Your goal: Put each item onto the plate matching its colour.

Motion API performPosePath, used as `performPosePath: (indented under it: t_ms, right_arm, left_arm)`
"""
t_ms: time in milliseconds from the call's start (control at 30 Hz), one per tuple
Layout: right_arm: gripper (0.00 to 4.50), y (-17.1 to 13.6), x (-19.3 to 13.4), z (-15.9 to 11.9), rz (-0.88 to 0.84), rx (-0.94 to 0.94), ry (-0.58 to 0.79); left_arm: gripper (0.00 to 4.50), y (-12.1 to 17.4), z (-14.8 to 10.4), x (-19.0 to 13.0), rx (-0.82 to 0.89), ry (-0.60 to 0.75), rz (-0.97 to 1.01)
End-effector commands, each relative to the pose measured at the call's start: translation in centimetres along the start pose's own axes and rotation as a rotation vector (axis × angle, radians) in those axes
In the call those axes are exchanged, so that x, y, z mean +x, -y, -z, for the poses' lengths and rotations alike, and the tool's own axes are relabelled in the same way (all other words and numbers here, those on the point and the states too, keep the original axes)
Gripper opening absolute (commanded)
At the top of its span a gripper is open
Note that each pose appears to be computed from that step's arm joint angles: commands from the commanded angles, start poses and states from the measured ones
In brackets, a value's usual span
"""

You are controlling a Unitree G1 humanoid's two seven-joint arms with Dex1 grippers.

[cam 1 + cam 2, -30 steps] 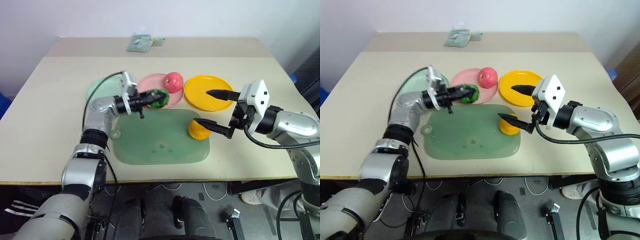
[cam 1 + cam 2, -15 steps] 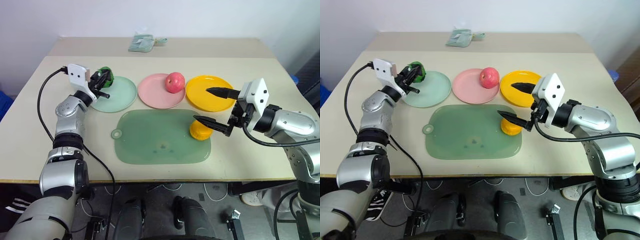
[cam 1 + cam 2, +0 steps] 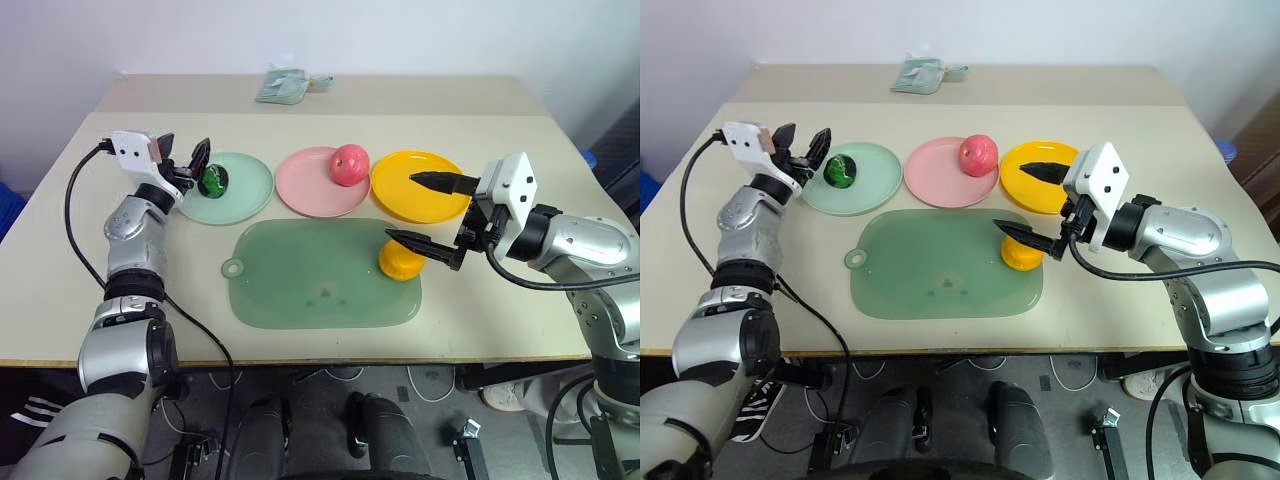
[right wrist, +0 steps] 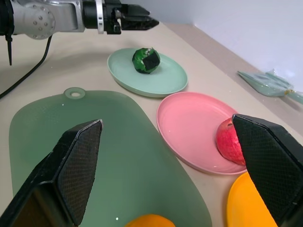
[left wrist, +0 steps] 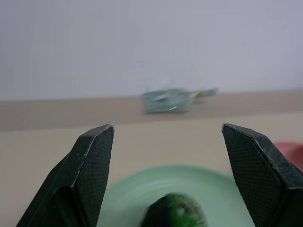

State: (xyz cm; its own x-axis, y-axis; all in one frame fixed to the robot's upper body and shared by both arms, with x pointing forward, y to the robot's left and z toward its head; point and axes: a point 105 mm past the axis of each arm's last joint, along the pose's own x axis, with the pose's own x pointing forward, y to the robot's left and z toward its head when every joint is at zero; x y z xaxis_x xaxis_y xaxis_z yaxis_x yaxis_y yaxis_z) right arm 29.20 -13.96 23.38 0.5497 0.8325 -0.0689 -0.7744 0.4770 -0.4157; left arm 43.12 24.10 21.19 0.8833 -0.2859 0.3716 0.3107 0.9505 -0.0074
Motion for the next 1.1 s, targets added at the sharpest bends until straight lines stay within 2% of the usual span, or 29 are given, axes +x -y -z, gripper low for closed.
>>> performPosePath:
  t_ms: [33,167,300,500,767,867,1100]
  right_arm:
    - [4.5,-0.1,-0.2,-0.7,0.005,-0.021,0.013]
    - [4.5,0.1,0.2,-0.2,0.027,0.033,0.003]
    - [4.5,-0.1,0.9,0.5,0.04,0.077,-0.012]
    - [4.5,-0.4,1.4,1.6,0.06,0.116,-0.044]
    - [4.5,-1.1,2.2,5.8,0.095,0.16,-0.197]
    - [4.5,-1.0,2.2,7.8,0.119,0.109,-0.292]
    - [4.5,-1.0,1.7,10.5,0.122,0.138,-0.388]
  left_arm:
    - [3.69,3.6,-2.4,-0.1,-0.087,0.08,0.302]
    - [3.69,7.4,-2.5,-3.1,-0.147,-0.01,0.68]
    - [3.69,8.9,-2.8,-5.1,-0.17,-0.078,0.86]
    - [3.69,9.4,-3.0,-6.2,-0.145,-0.132,0.963]
    - [3.69,9.0,-1.5,-7.5,-0.1,-0.241,1.013]
    - [3.69,8.9,-1.3,-7.6,-0.088,-0.246,1.015]
    - [3.69,9.3,-1.0,-7.9,-0.083,-0.251,1.033]
